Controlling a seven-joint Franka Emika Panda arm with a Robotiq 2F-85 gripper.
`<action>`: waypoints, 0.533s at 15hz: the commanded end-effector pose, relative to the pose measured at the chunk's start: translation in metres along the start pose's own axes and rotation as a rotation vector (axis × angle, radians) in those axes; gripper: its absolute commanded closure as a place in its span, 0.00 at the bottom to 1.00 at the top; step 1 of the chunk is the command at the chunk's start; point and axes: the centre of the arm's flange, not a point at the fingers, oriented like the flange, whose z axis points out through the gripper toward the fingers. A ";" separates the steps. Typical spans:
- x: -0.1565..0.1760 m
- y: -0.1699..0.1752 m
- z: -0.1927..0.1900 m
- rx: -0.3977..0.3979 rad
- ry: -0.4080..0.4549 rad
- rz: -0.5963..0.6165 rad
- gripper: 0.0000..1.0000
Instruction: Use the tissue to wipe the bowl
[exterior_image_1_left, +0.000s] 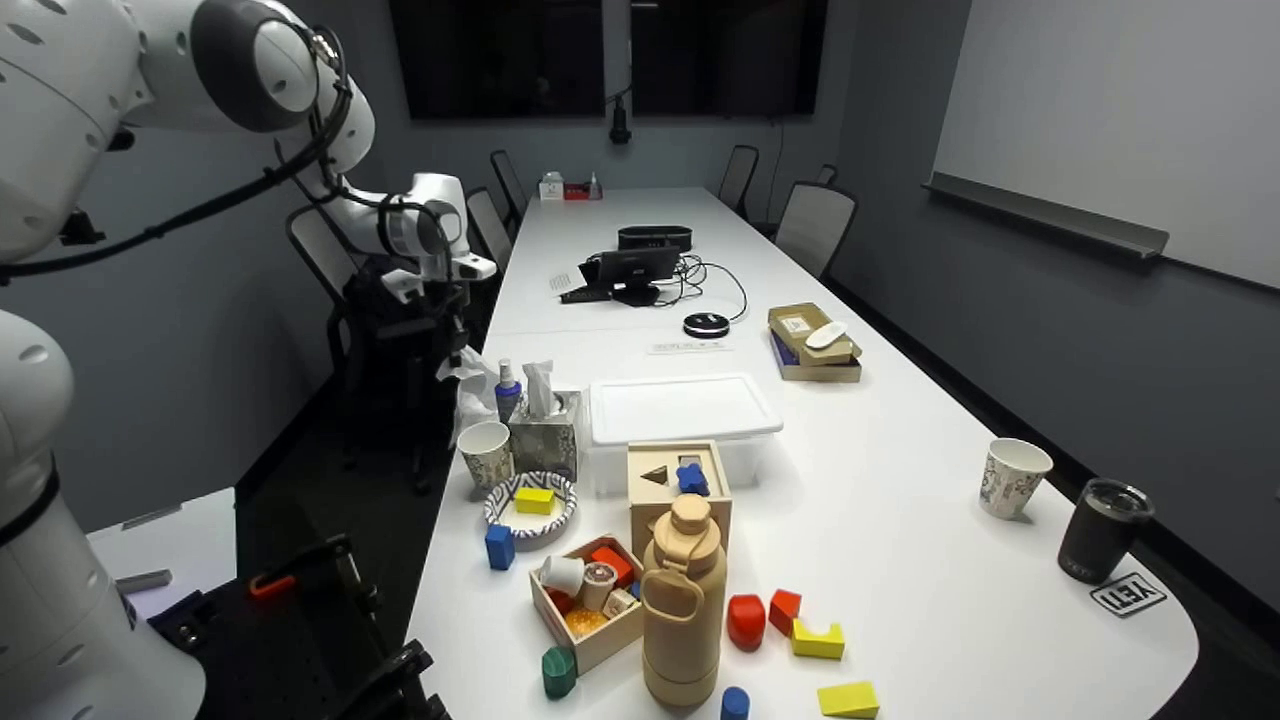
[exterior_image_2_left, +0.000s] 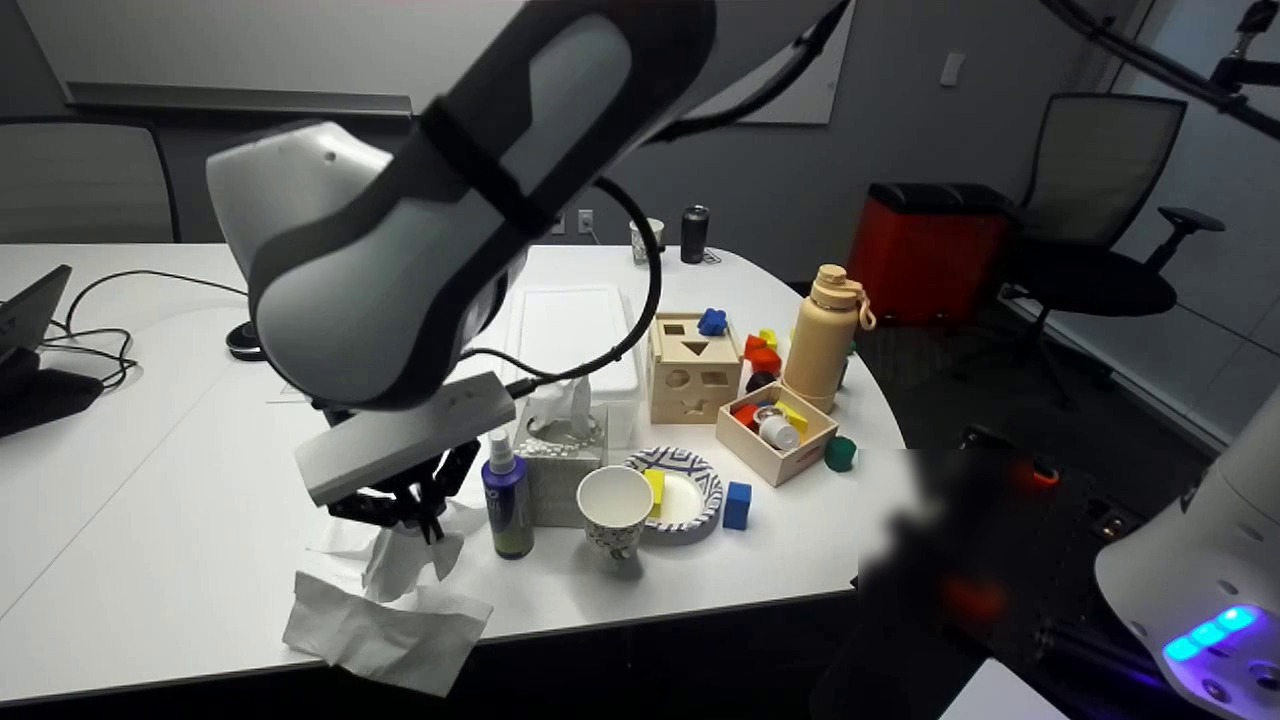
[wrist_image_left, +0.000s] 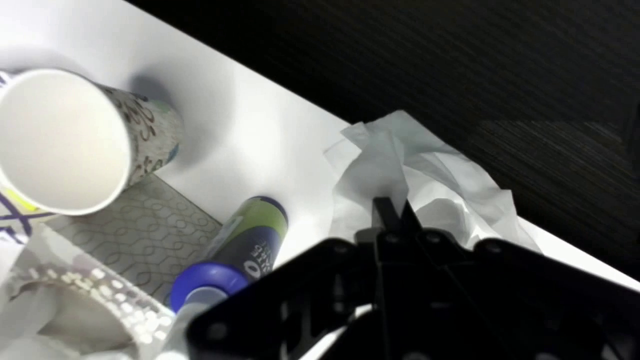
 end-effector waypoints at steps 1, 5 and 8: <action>-0.039 0.035 -0.076 0.043 -0.080 0.082 1.00; -0.065 0.073 -0.135 0.089 -0.075 0.213 1.00; -0.085 0.111 -0.165 0.113 -0.097 0.330 1.00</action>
